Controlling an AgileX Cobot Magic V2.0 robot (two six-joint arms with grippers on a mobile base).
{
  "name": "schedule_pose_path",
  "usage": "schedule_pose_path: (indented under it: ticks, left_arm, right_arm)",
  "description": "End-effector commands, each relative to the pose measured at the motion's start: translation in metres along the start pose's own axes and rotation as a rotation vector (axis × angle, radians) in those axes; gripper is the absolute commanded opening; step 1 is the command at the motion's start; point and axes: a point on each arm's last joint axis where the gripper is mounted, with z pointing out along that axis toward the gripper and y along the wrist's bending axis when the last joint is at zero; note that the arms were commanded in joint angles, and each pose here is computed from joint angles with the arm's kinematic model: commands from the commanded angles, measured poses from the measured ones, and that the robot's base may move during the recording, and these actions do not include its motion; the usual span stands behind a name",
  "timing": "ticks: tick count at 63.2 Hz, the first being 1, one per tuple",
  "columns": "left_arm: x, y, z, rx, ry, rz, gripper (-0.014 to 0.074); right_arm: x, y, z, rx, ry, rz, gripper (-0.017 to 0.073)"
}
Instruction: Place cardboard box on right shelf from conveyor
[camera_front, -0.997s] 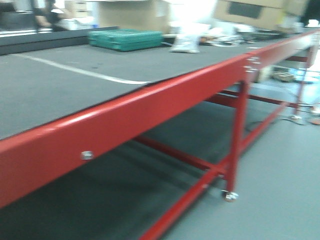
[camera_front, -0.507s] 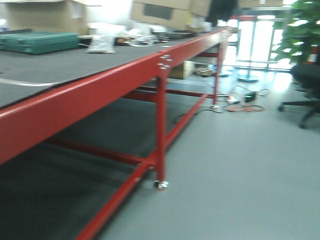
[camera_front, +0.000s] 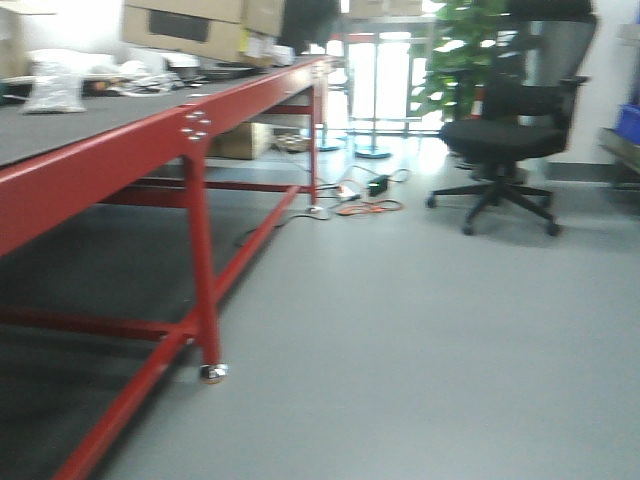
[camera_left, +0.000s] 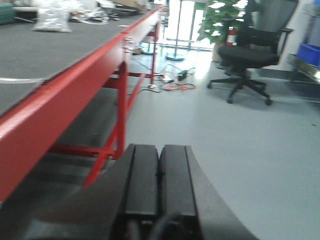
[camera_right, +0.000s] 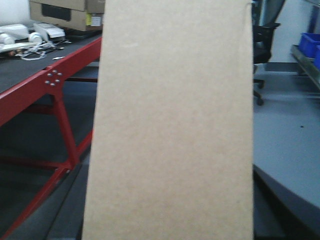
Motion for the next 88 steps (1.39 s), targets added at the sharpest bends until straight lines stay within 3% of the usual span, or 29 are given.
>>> schedule_pose_path:
  ticks: [1, 88]
  left_arm:
    - [-0.009, -0.0004, -0.0015, 0.008, -0.097, -0.01, -0.0119]
    - [-0.0089, 0.001, -0.0015, -0.018, -0.097, -0.009, -0.0119]
  right_arm:
    - [-0.0166, 0.002, -0.0022, -0.01, -0.117, -0.016, 0.0203]
    - [-0.0163, 0.002, -0.0011, -0.008, -0.11, -0.016, 0.0203]
